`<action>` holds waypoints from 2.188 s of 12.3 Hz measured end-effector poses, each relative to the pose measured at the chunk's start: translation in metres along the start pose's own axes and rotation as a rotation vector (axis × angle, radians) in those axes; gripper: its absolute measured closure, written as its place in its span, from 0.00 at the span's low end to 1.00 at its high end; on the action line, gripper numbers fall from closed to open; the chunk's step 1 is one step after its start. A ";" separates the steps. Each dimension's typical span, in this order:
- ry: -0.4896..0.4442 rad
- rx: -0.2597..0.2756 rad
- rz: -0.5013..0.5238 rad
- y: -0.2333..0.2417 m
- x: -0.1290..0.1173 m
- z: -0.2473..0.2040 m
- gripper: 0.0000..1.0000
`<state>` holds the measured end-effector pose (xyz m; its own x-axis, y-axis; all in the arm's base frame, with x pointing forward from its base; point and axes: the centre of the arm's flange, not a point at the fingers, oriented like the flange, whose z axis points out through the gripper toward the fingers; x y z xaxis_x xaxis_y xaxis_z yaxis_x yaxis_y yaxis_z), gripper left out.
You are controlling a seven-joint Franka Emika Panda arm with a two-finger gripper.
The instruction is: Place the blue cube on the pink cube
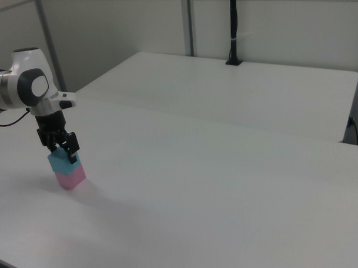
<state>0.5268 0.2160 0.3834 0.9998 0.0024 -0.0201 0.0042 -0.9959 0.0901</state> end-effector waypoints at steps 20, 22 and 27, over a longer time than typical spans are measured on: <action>-0.060 -0.004 -0.137 0.172 0.012 -0.239 0.00; -0.065 0.005 -0.112 0.232 0.016 -0.237 0.00; -0.055 0.011 -0.057 0.299 0.018 -0.228 0.00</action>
<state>0.5508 -0.0616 0.6373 0.9953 0.0546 -0.0798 0.0607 -0.9953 0.0760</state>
